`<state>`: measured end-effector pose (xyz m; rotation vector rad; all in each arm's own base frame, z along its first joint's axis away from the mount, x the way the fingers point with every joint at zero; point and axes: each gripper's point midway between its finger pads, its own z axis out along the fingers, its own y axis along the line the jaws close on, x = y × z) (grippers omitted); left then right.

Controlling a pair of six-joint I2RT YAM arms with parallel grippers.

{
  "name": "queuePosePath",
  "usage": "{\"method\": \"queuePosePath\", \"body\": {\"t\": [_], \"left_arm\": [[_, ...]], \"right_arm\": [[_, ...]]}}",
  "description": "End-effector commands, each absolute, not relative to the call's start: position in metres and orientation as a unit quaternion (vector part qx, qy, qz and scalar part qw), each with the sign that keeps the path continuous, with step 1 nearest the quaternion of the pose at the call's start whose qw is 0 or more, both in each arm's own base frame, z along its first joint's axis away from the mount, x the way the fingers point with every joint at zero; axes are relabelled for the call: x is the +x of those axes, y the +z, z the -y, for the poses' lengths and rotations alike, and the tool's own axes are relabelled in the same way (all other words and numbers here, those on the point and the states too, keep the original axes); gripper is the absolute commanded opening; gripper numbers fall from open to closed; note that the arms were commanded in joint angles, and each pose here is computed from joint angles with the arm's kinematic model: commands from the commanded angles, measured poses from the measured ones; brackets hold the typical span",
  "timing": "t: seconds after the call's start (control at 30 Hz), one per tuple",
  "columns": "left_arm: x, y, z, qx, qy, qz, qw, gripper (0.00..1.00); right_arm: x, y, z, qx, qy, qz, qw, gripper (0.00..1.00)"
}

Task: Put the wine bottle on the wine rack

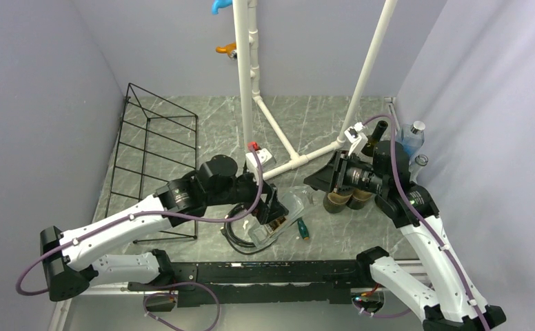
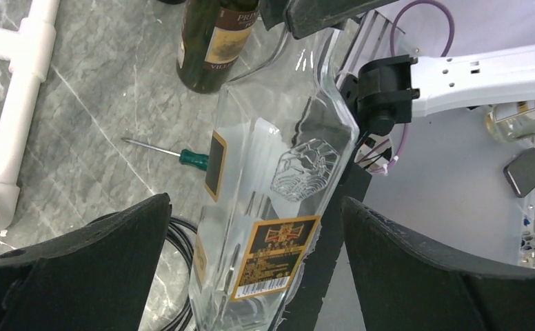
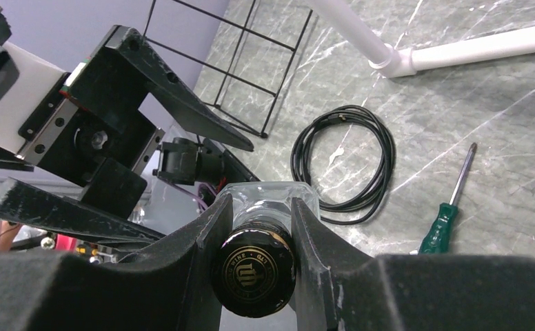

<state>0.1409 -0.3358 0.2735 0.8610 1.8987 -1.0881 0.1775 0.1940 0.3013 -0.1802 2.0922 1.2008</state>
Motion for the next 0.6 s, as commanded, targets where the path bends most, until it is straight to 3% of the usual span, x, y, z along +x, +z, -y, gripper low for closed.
{"method": "queuePosePath", "body": {"t": [0.0, 0.3, 0.57], "left_arm": [[0.145, 0.288, 0.341, 0.348, -0.413, -0.735, 0.409, 0.99], [0.140, 0.288, 0.359, 0.351, -0.373, -0.752, 0.414, 0.99], [0.148, 0.275, 0.367, 0.337, -0.272, -0.785, 0.443, 0.99]], "right_arm": [[0.172, 0.347, -0.207, -0.091, 0.520, -0.758, 0.383, 0.00], [0.175, 0.343, -0.211, -0.080, 0.515, -0.763, 0.383, 0.00], [0.177, 0.337, -0.213, -0.065, 0.512, -0.769, 0.377, 0.00]]}}
